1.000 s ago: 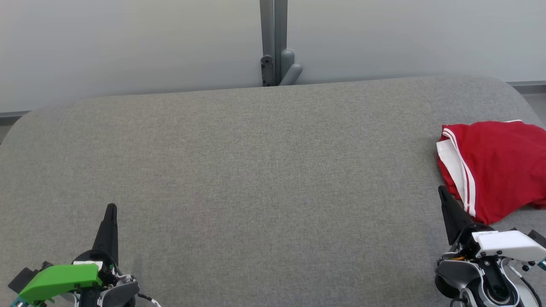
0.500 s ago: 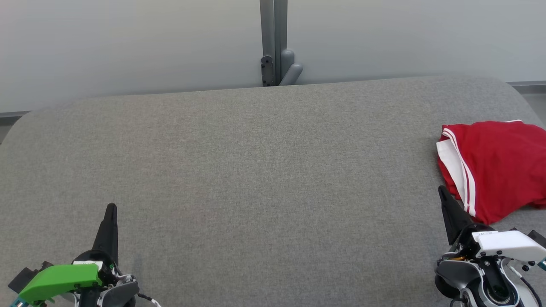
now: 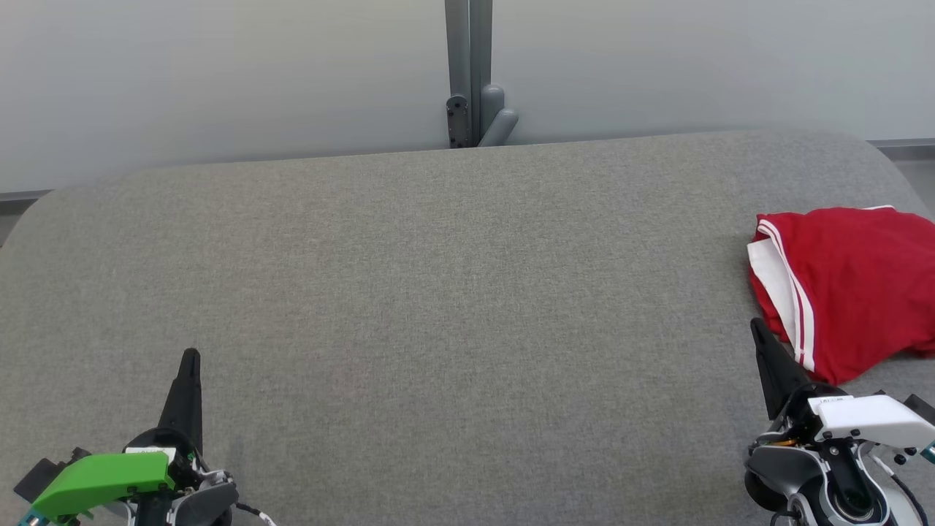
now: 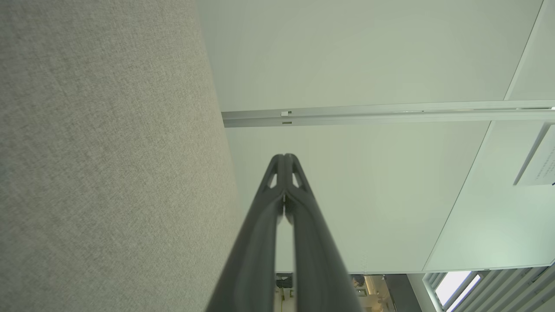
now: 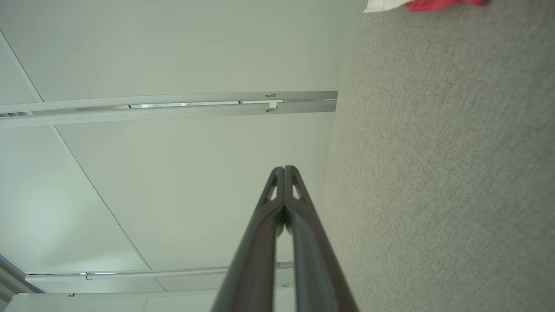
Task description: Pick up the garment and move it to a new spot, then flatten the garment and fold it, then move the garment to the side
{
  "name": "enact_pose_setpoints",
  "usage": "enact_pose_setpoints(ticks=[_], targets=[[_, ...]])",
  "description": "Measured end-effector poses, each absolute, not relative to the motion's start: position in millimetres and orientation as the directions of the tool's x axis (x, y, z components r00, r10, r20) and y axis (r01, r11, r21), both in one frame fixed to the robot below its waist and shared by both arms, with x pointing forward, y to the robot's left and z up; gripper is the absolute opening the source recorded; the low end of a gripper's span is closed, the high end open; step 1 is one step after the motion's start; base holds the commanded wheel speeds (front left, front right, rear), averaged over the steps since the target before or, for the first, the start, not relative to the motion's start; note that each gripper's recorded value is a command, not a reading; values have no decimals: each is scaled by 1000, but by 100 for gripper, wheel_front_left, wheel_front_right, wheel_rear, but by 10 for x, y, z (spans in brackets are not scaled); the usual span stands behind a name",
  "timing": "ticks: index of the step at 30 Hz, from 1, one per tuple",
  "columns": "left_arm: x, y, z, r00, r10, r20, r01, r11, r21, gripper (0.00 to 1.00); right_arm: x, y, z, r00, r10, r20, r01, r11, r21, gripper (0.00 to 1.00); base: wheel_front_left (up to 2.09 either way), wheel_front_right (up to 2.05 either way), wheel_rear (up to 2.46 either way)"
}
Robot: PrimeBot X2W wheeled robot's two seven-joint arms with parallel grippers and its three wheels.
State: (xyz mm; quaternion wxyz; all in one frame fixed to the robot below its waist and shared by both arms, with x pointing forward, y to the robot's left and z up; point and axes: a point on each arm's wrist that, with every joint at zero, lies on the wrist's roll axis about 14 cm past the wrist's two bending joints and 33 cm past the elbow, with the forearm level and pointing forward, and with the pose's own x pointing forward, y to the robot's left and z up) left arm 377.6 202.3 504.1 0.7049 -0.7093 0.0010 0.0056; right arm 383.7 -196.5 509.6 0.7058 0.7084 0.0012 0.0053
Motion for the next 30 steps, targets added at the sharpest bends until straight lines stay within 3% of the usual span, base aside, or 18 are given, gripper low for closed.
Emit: enact_pose_setpoints(ticks=[30], targets=[[3776, 2023, 5042, 1000, 7, -9, -9, -6, -1000, 0, 3837, -1965, 5096, 1000, 9, 6, -6, -4, 1000, 0, 0, 0, 0]])
